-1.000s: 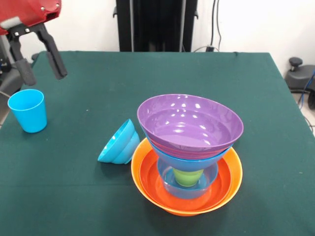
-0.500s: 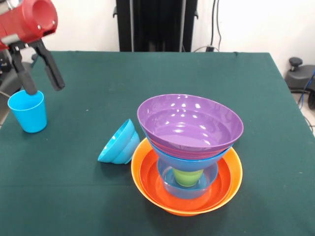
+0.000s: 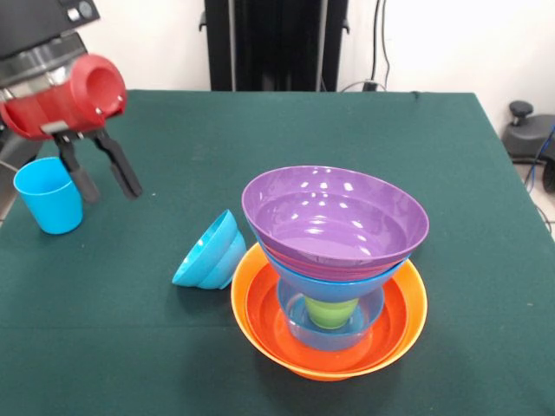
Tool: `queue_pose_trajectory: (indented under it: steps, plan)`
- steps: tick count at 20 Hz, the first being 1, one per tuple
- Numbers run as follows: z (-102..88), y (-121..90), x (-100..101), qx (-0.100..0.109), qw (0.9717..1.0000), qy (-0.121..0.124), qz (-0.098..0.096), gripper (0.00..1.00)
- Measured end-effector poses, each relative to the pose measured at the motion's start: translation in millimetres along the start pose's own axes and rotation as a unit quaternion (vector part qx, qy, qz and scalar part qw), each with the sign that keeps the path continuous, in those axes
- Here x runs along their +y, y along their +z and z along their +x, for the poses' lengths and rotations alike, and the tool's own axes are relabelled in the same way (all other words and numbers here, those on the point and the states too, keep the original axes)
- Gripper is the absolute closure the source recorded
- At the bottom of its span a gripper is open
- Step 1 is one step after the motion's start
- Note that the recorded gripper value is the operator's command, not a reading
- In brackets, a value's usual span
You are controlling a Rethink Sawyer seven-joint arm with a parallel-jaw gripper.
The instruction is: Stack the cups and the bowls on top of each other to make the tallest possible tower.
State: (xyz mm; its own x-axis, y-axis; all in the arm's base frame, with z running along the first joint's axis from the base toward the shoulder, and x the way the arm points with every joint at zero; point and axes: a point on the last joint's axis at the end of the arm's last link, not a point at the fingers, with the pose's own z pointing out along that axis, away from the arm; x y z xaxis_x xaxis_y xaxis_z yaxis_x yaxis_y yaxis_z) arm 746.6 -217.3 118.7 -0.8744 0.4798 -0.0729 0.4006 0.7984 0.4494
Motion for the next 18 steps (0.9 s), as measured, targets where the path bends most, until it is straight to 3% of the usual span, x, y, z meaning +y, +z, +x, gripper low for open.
queue_pose_trajectory:
  steps: [8,18]
  plan:
    - [23.4,38.3,-8.8,0.013,0.9997,0.015,-0.016,0.0]
    - [46.8,59.0,-7.8,0.037,0.9988,0.021,-0.026,0.0]
